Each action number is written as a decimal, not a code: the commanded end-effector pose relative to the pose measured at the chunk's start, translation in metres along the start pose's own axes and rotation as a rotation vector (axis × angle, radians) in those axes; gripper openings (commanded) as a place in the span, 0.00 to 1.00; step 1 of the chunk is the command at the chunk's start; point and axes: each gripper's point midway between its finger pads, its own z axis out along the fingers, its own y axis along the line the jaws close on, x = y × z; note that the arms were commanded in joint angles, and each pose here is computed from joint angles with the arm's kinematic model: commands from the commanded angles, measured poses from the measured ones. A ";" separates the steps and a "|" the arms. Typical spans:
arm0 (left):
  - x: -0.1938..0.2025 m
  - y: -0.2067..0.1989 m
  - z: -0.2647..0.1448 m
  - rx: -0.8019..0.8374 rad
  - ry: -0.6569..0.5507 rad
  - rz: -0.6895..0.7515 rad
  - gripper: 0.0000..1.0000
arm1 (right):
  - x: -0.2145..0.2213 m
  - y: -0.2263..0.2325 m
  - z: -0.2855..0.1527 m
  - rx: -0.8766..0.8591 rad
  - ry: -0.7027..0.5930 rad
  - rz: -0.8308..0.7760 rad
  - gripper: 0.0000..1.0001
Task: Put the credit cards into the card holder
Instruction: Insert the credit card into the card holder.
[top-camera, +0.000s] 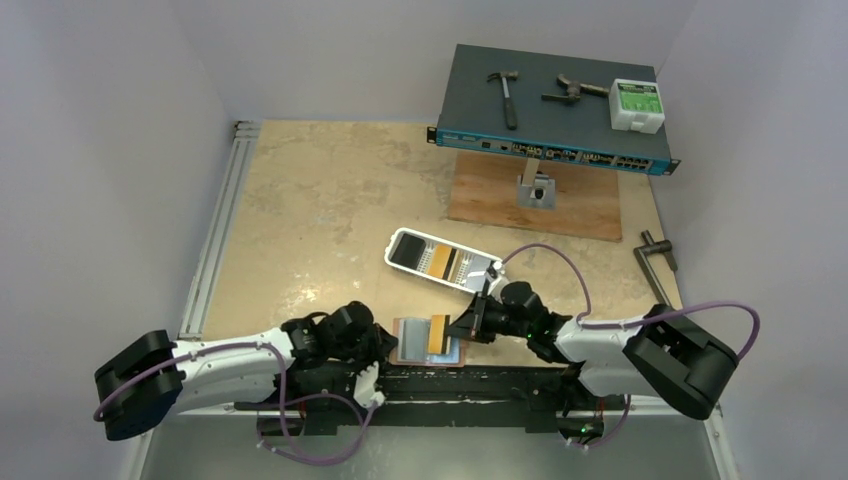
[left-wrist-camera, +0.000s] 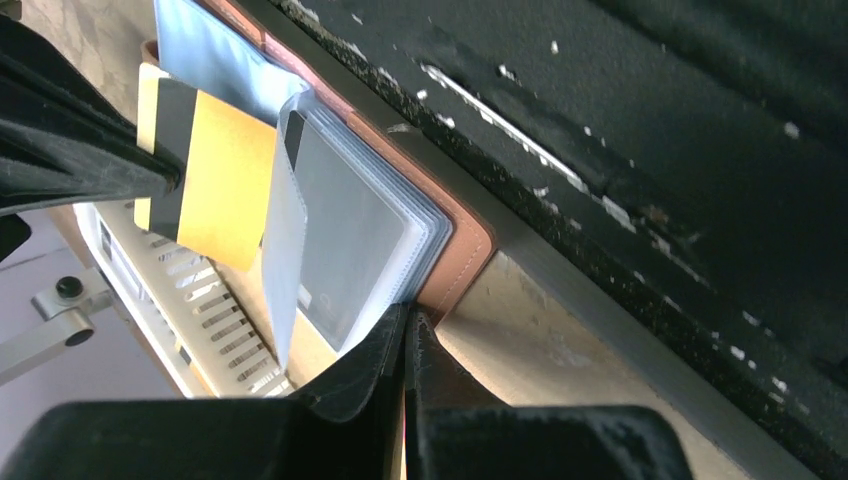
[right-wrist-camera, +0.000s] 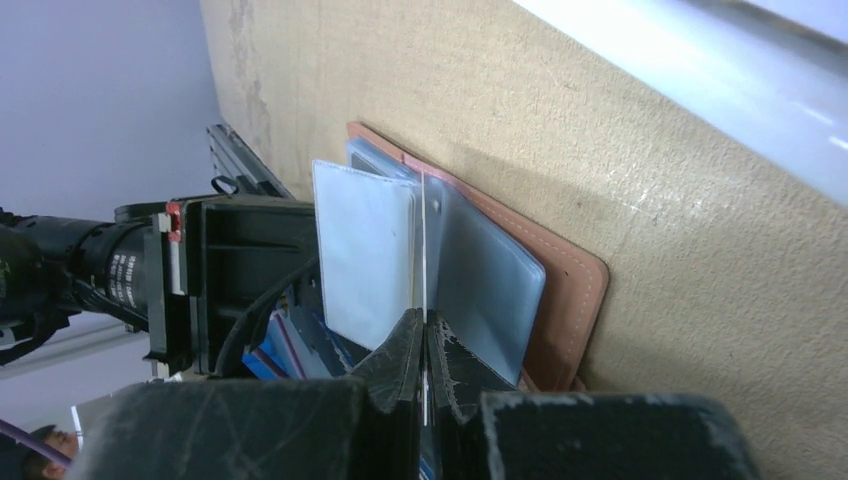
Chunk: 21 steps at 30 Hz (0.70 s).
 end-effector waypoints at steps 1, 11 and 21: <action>-0.008 0.011 0.002 -0.012 0.006 -0.087 0.00 | -0.010 0.017 -0.002 -0.072 -0.029 -0.037 0.00; -0.008 0.021 0.003 -0.042 0.062 -0.149 0.00 | -0.023 0.027 -0.014 -0.071 -0.082 -0.079 0.00; -0.002 0.048 -0.010 -0.223 0.094 -0.149 0.00 | -0.013 0.012 0.009 -0.034 0.006 -0.104 0.00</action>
